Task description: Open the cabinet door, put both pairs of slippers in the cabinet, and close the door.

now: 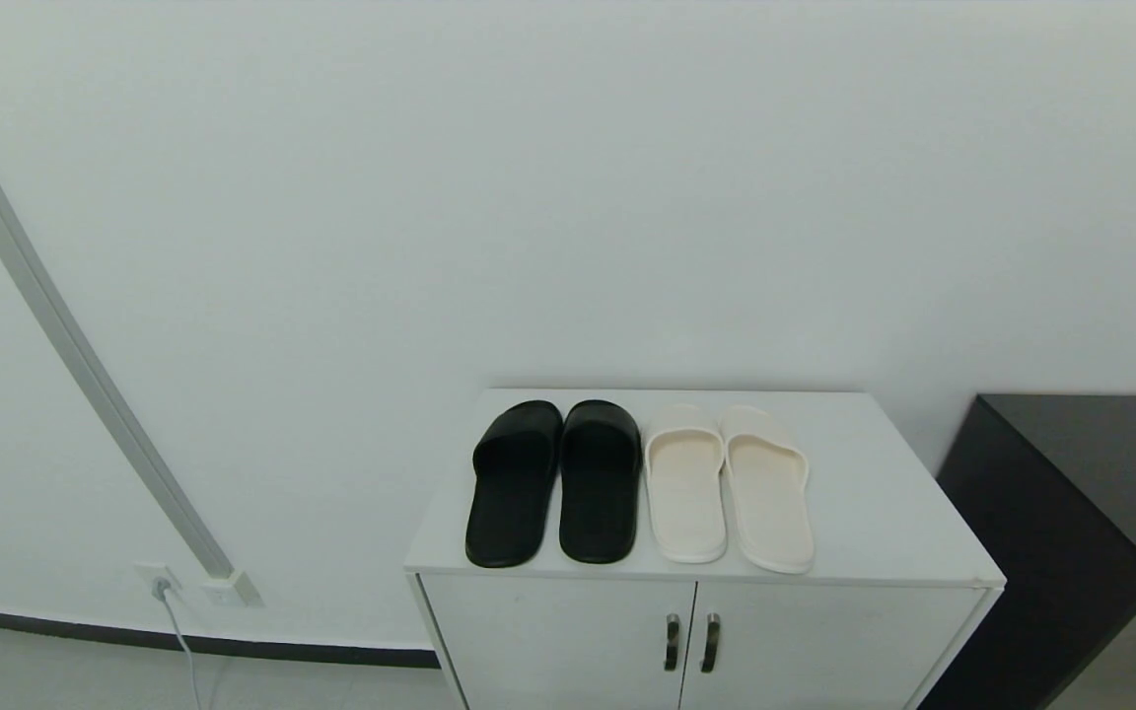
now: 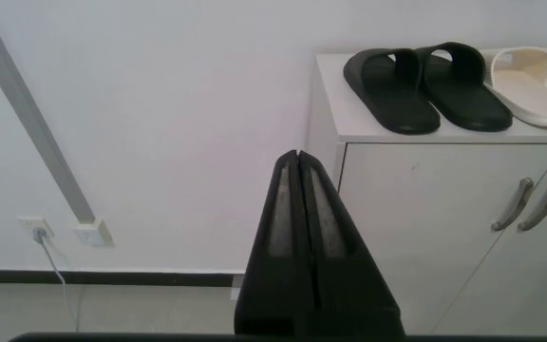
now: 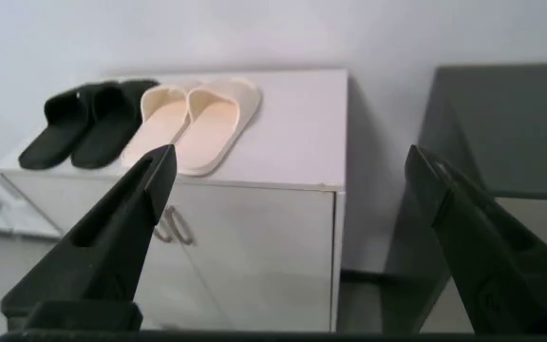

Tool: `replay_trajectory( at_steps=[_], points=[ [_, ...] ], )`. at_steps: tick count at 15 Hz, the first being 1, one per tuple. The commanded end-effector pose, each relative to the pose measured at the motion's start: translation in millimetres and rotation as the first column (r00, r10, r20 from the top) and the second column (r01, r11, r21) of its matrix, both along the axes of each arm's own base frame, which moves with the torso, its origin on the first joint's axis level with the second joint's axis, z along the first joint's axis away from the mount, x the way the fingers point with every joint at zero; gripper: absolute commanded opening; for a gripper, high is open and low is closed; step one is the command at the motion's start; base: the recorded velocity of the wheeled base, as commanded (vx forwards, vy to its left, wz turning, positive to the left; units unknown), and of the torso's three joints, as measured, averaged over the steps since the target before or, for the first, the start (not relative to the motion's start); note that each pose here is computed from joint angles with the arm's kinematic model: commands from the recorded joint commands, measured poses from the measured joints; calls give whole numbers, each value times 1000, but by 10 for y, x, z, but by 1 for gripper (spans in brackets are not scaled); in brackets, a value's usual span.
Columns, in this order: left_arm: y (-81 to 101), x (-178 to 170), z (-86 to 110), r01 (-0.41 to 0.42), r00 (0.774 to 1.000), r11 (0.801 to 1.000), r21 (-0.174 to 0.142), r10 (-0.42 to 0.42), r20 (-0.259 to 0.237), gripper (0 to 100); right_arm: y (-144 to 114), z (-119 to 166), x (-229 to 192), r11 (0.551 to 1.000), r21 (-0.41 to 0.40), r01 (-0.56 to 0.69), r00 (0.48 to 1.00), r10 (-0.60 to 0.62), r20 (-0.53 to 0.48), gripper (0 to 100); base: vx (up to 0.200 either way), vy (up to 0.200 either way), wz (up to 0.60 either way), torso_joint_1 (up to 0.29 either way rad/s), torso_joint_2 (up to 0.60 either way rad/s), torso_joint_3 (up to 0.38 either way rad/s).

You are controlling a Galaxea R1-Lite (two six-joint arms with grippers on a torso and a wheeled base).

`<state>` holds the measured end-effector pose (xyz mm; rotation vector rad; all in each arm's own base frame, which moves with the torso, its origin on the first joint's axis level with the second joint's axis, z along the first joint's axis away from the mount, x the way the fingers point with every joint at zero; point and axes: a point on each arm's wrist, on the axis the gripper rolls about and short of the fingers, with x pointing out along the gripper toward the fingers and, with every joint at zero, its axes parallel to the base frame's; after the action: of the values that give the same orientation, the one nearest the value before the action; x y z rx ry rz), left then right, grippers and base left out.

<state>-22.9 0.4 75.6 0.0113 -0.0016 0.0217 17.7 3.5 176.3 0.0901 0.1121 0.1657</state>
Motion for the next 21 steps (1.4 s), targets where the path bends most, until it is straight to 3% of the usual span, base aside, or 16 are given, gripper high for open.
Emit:
replay_trajectory(
  at_steps=[1,4,5,8,12,21],
  points=[
    [0,1,-1,-1,1000,1000,1,1,-2,0,178,-7,715,989,-1,-146,971,143,-190,100,0,0,0,0,0,0],
    [0,1,-1,-1,1000,1000,-1,1,-2,0,476,106,964,983,35,-178,953,181,-242,100,0,0,0,0,0,0],
    [0,1,-1,-1,1000,1000,1,1,-2,0,723,173,1083,984,61,-168,948,178,-265,100,0,0,0,0,0,0],
    [0,0,3,-1,1000,1000,-1,1,0,0,1123,211,1378,984,69,-167,938,180,-296,100,0,0,0,0,0,0],
    [0,0,3,-1,1000,1000,-2,1,0,0,1564,54,1717,993,25,-112,956,115,-271,100,0,0,0,0,0,0],
    [0,1,-1,-1,1000,1000,-1,1,-2,0,2162,-348,2174,995,-59,75,972,-87,-220,100,0,0,0,0,0,0]
  ],
)
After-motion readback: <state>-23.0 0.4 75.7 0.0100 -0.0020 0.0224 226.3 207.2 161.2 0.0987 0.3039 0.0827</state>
